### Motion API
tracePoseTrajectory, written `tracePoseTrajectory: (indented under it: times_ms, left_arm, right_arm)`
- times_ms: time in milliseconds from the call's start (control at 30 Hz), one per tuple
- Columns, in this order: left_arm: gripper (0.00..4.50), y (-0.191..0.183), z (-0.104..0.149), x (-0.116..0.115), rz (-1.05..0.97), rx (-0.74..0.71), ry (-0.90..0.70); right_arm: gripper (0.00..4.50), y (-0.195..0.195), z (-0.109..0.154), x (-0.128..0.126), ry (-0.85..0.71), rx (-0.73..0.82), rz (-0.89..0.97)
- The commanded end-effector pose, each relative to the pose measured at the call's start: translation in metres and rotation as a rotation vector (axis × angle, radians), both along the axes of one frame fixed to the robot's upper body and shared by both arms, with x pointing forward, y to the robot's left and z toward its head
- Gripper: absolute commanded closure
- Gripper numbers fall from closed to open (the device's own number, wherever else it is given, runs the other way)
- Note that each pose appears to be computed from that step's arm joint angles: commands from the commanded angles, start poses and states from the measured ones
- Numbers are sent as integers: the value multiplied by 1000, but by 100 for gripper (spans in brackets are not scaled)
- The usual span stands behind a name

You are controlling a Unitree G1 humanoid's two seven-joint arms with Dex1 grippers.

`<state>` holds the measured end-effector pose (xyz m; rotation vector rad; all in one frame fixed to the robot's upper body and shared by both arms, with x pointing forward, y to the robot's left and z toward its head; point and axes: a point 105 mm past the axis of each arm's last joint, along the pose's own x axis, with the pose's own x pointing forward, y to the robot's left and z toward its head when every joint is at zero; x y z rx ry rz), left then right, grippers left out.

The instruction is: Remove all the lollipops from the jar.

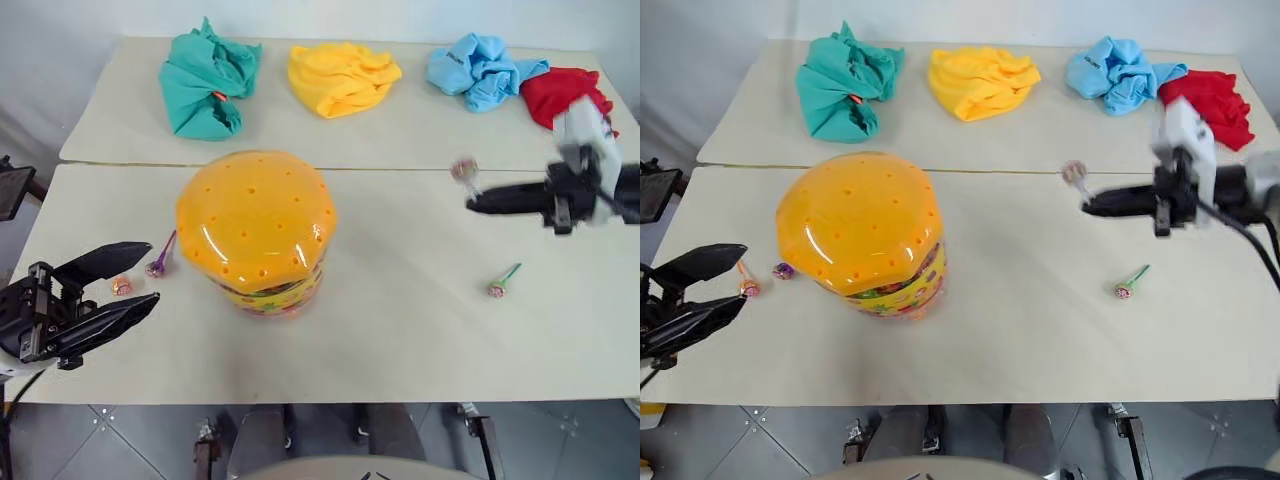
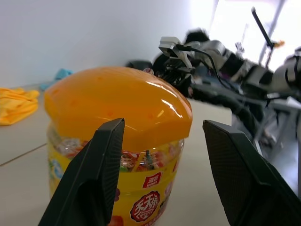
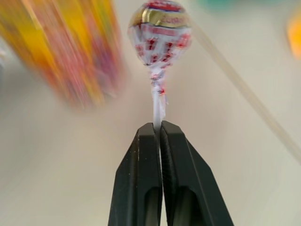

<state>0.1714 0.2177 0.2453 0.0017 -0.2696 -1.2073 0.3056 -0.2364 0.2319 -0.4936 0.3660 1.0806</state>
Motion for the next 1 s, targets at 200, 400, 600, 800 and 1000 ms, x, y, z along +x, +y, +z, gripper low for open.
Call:
tracePoseTrajectory:
  times_ms: [200, 400, 600, 800, 1000]
  left_arm:
    - [168, 8, 11, -15, -134, -48, 98]
    - [168, 18, 2, -15, -98, -53, 147]
    - [168, 54, -35, 23, 273, 81, 183]
    - [168, 73, -83, 52, 566, 162, 251]
    - [168, 57, -100, 79, 740, 133, 191]
  right_arm:
    - [445, -83, -55, -10, 32, -214, -219]
    - [344, -85, -71, -16, 43, -207, -208]
    - [158, -37, -35, -11, -127, 48, -11]
    - [2, 51, -11, -16, -347, 241, 290]
    - [2, 99, -54, -15, -336, 271, 348]
